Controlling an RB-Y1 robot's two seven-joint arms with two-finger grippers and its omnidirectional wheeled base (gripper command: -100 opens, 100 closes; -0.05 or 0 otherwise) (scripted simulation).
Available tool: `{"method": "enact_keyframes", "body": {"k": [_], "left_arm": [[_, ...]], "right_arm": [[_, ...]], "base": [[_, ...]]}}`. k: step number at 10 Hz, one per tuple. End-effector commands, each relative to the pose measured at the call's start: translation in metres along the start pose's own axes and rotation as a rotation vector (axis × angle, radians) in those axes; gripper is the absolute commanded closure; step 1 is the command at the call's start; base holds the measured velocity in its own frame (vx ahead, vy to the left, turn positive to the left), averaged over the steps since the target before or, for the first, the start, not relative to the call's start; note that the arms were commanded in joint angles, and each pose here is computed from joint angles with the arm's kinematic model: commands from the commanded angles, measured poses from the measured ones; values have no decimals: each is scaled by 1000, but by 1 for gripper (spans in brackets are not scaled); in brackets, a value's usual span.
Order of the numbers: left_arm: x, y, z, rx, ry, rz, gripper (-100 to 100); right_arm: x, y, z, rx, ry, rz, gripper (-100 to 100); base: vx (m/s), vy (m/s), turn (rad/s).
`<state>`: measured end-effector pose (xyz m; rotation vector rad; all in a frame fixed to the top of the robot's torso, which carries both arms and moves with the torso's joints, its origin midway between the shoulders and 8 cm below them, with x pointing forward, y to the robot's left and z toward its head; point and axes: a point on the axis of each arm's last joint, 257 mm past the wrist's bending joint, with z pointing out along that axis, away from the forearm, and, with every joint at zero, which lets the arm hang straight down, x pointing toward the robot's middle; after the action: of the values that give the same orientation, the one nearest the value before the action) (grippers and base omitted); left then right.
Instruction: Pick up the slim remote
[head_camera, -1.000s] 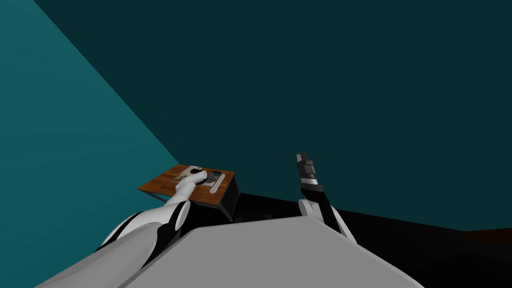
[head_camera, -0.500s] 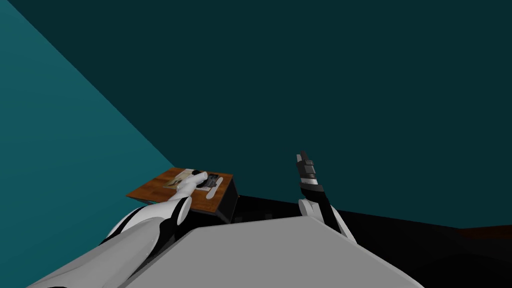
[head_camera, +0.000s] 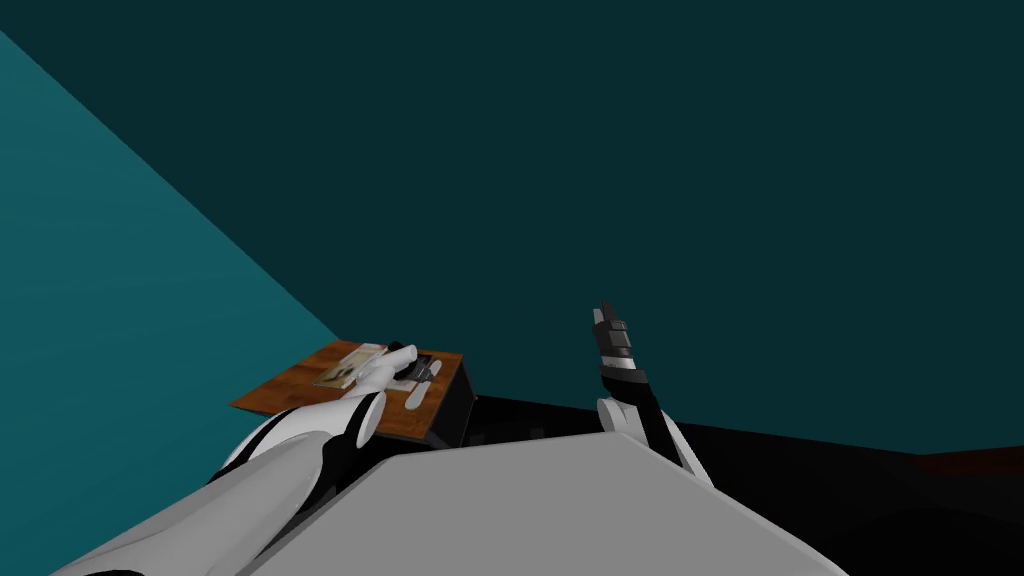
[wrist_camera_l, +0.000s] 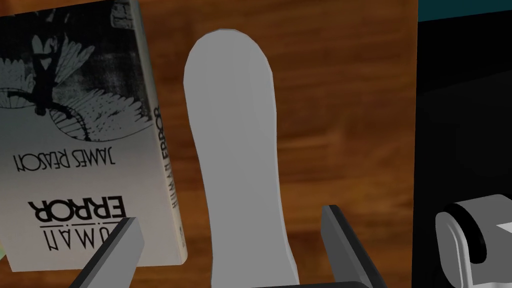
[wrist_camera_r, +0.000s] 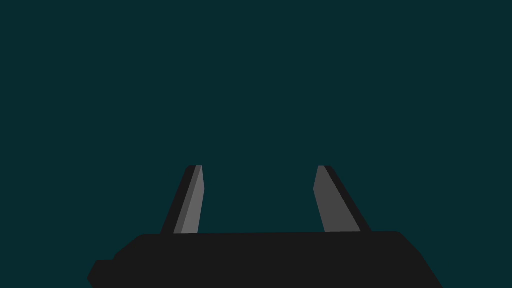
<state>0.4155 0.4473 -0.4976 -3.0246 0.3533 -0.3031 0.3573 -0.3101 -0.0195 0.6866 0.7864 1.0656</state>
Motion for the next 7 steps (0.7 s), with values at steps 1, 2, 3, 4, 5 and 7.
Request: {"method": "enact_keyframes", "body": {"k": [1, 2, 3, 4, 5, 7], "left_arm": [[-16, 8, 2, -31, -50, -9, -100], [-16, 8, 2, -31, -50, -9, -100], [-27, 13, 3, -51, -86, -17, -100], [-27, 13, 3, -51, -86, -17, -100], [-27, 13, 3, -51, -86, -17, -100], [-39, 18, 1, -75, -130, -27, -100]], "right_arm": [[0, 0, 0, 0, 0, 0, 0], [0, 0, 0, 0, 0, 0, 0], [0, 0, 0, 0, 0, 0, 0], [0, 0, 0, 0, 0, 0, 0], [0, 0, 0, 0, 0, 0, 0], [0, 0, 0, 0, 0, 0, 0]], "base": [[77, 28, -32], [51, 17, -14], [48, 16, -24], [40, 12, -16], [16, 1, 1], [54, 16, -27]]}}
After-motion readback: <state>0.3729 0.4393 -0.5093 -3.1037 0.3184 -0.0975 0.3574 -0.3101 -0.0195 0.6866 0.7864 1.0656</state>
